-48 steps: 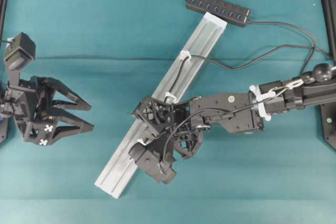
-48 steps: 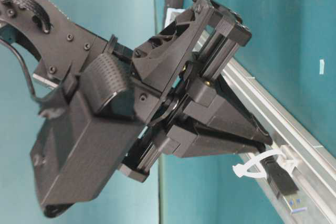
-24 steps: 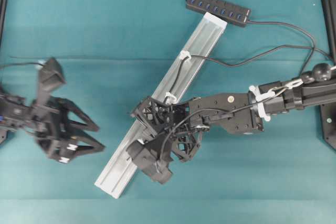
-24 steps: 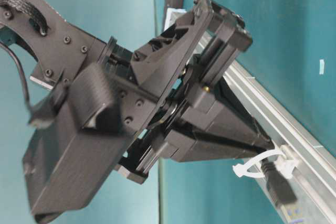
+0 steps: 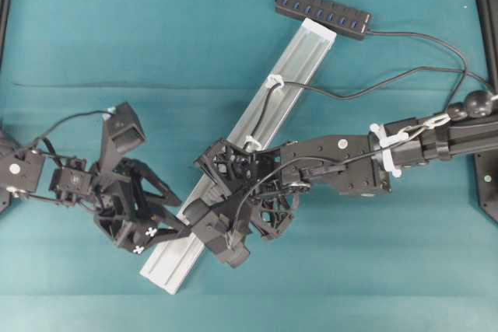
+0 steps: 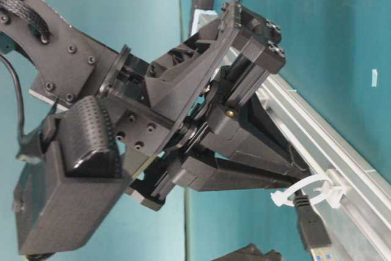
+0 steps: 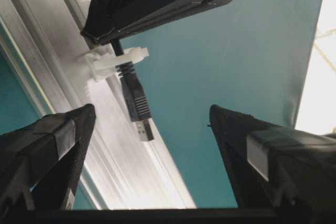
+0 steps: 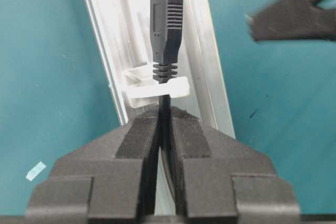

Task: Pass the USB cable through three rings with both arms.

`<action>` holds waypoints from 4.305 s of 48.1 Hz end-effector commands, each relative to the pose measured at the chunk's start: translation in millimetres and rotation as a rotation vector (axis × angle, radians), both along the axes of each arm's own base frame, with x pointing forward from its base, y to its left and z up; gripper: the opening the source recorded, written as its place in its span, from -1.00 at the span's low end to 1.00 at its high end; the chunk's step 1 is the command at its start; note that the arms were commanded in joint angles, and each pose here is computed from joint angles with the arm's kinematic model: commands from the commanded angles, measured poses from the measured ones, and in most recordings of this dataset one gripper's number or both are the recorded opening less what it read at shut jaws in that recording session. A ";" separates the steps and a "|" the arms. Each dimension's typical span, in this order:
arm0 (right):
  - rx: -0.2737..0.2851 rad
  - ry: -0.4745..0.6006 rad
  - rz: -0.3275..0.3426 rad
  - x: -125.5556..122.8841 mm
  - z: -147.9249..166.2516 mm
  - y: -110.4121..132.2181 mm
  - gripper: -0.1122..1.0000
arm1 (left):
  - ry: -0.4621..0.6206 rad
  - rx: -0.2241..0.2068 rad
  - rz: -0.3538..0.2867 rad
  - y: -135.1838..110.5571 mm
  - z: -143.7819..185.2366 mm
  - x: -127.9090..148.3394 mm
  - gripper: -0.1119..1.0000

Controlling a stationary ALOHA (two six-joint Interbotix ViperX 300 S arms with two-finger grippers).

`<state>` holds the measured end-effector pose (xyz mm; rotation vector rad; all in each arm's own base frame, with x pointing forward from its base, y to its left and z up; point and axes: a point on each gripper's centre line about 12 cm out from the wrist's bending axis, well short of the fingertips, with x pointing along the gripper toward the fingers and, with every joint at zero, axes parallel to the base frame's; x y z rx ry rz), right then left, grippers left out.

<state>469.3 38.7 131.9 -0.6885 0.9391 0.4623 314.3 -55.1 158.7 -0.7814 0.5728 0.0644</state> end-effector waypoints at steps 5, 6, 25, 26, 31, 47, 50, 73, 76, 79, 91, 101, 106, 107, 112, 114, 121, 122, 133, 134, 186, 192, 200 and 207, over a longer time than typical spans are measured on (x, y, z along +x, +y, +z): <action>0.013 -0.031 -0.013 2.8 11.3 0.4 -0.65 | -0.008 0.003 -0.005 -1.8 -0.1 6.6 0.90; 0.011 -0.031 -0.012 2.8 11.3 0.3 -0.65 | -0.004 0.004 -0.007 -2.3 -1.6 6.7 0.90; 0.026 -0.027 -0.021 2.4 11.2 1.2 -0.65 | 0.002 0.004 -0.008 -5.6 -14.4 24.8 0.89; 0.028 -0.028 -0.023 2.6 11.3 1.4 -0.65 | 0.002 0.004 -0.008 -5.8 -15.6 25.6 0.88; 0.035 -0.029 -0.027 2.7 11.4 1.8 -0.65 | -0.002 0.003 -0.008 -6.3 -18.1 28.5 0.84; 0.035 -0.028 -0.027 2.6 11.3 1.8 -0.65 | 0.013 0.014 -0.019 -8.4 -23.9 27.8 0.65; 0.035 -0.029 -0.027 2.7 11.4 1.8 -0.65 | 0.012 0.017 -0.031 -11.5 -23.8 26.8 0.50; 0.035 -0.026 -0.025 2.4 11.2 2.5 -0.65 | 0.000 0.049 -0.068 -18.0 -22.0 29.1 -0.62; 0.035 -0.025 -0.025 2.2 11.1 2.5 -0.65 | 0.000 0.049 -0.068 -18.0 -22.0 29.1 -0.62; 0.035 -0.025 -0.023 2.1 11.1 3.2 -0.65 | 0.000 0.049 -0.068 -18.0 -22.0 29.1 -0.62; 0.036 -0.024 -0.021 1.7 10.7 5.4 -0.65 | -0.002 0.048 -0.068 -18.0 -21.8 29.1 -0.62; 0.033 -0.003 -0.009 -1.4 9.2 8.9 -0.65 | 0.002 0.047 -0.067 -17.8 -22.7 28.3 -0.62; 0.031 0.033 -0.006 -4.2 7.5 8.3 -0.51 | 0.003 0.046 -0.066 -17.8 -23.2 27.8 -0.62; 0.030 0.043 -0.006 -5.2 7.0 8.3 -0.44 | 0.005 0.047 -0.066 -17.7 -23.3 27.7 -0.62; 0.031 0.069 -0.008 -8.2 5.1 8.9 0.06 | 0.010 0.044 -0.064 -17.6 -24.1 27.1 -0.62; 0.031 0.072 -0.010 -8.9 5.2 8.2 0.28 | 0.012 0.041 -0.065 -18.5 -24.5 26.5 -0.62; 0.032 0.052 -0.013 -6.5 7.7 8.1 0.85 | 0.018 0.025 -0.069 -23.1 -25.1 24.9 -0.62; 0.032 0.046 -0.013 -6.0 8.7 8.1 0.86 | 0.021 0.022 -0.070 -24.1 -26.0 24.3 -0.62; 0.054 -0.016 -0.065 0.0 17.0 -0.7 0.77 | 0.067 -0.004 -0.066 -29.1 -38.1 18.1 -0.62; 0.056 -0.020 -0.069 0.4 17.9 -1.4 0.77 | 0.072 -0.007 -0.065 -29.6 -39.6 18.0 -0.62; 0.159 -0.021 -0.347 -48.9 43.4 -53.9 0.77 | 0.055 -0.112 -0.115 -56.6 5.9 -20.9 -0.64; 0.161 -0.045 -0.370 -56.1 53.6 -63.7 0.77 | 0.070 -0.106 -0.123 -56.6 16.0 -29.7 -0.64; 0.163 -0.086 -0.416 -69.8 70.9 -82.5 0.77 | 0.062 -0.106 -0.126 -54.9 25.4 -34.9 -0.64; 0.165 -0.104 -0.434 -80.4 77.7 -88.5 0.77 | 0.056 -0.107 -0.127 -54.7 27.5 -35.4 -0.64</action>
